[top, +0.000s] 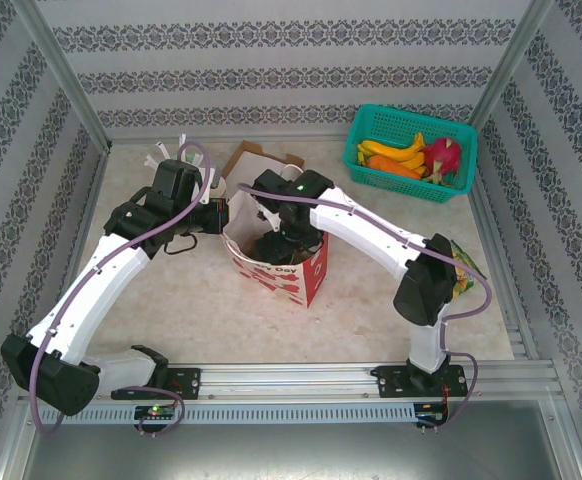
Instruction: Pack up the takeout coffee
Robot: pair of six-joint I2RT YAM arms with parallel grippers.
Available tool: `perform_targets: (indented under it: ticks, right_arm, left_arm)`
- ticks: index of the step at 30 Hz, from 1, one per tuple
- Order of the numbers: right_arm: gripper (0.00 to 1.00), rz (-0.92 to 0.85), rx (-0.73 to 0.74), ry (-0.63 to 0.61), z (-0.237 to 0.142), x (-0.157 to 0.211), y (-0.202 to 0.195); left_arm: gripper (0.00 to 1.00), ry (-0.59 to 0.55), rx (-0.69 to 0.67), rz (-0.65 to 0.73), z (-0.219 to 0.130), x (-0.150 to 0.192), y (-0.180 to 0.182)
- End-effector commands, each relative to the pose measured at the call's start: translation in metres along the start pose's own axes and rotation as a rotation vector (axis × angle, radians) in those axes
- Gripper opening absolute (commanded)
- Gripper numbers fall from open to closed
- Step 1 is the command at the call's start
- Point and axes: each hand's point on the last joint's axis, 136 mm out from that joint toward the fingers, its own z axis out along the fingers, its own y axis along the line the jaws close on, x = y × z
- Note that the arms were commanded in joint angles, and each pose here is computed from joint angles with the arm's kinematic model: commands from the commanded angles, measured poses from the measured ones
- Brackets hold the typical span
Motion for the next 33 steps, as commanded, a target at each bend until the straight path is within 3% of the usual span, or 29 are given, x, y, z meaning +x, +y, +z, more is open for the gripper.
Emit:
perform_targets:
  ticks: [1, 14, 21, 33]
  right_arm:
    - [0.98, -0.07, 0.005, -0.124, -0.033, -0.011, 0.007]
    - [0.98, -0.223, -0.065, -0.56, -0.109, -0.032, 0.026]
    - [0.98, -0.275, -0.123, -0.64, -0.135, -0.016, 0.032]
    - [0.98, -0.233, -0.278, -0.728, -0.155, 0.042, 0.03]
  left_arm:
    - [0.0, -0.019, 0.016, 0.012, -0.001, -0.006, -0.005]
    - [0.0, -0.015, 0.027, -0.003, 0.003, -0.007, -0.007]
    - [0.0, -0.017, 0.025, -0.003, 0.004, -0.009, -0.007]
    - [0.0, -0.02, 0.032, -0.004, 0.005, -0.009, -0.008]
